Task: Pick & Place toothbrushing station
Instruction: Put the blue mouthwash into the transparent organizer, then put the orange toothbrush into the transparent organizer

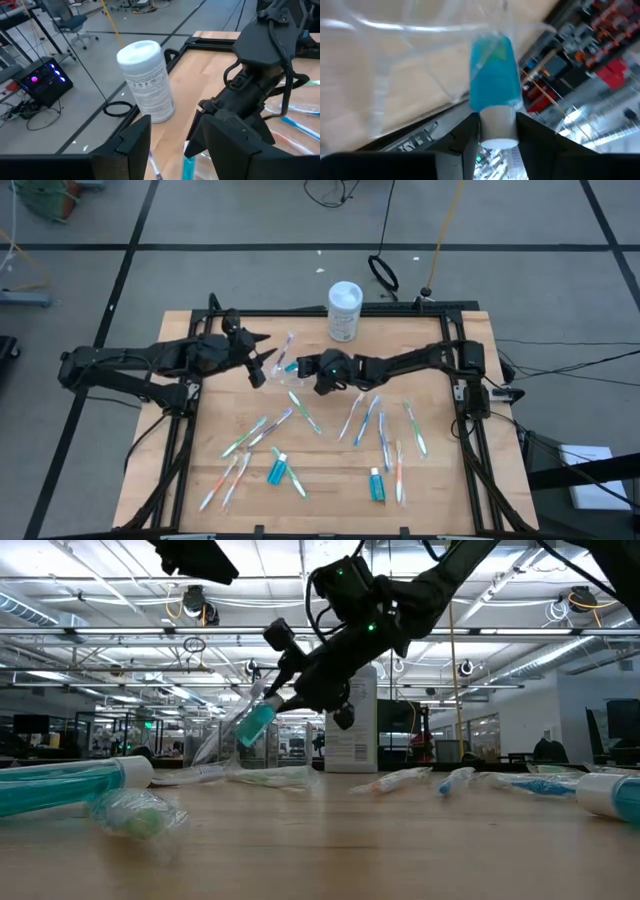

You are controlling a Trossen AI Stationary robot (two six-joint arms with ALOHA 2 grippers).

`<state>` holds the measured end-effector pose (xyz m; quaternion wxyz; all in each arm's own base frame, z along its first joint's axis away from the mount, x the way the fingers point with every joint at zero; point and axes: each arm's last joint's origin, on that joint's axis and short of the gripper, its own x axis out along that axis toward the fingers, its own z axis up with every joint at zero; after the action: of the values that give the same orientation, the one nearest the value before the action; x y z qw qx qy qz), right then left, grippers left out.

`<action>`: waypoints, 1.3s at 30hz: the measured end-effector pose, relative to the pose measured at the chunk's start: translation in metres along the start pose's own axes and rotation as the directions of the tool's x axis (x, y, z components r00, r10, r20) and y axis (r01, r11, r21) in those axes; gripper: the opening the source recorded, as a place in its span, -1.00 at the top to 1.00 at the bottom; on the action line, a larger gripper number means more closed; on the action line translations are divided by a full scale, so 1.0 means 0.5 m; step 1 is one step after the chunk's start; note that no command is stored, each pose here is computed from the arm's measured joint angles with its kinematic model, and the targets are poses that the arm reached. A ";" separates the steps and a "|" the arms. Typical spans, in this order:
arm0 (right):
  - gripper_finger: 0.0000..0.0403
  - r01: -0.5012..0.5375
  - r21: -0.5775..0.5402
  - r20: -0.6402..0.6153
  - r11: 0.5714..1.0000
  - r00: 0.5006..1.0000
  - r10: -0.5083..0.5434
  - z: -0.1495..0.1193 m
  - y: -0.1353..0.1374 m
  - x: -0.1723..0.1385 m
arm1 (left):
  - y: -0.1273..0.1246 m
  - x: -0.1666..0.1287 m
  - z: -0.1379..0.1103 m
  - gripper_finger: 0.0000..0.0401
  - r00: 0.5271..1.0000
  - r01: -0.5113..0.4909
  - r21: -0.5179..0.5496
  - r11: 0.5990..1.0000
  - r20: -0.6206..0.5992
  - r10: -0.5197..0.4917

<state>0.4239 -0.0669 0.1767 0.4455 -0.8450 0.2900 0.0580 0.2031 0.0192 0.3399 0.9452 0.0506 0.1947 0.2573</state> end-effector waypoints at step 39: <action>0.13 -0.101 0.835 0.421 -0.540 0.750 0.511 0.023 0.016 -0.224 | -0.016 -0.002 -0.019 0.07 0.995 0.042 -0.084 0.996 -0.088 -0.049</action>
<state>0.3289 -0.0120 0.2041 0.8373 0.0599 0.5168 -0.1682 0.2022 0.0117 0.3299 0.9423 -0.0044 0.2272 0.2456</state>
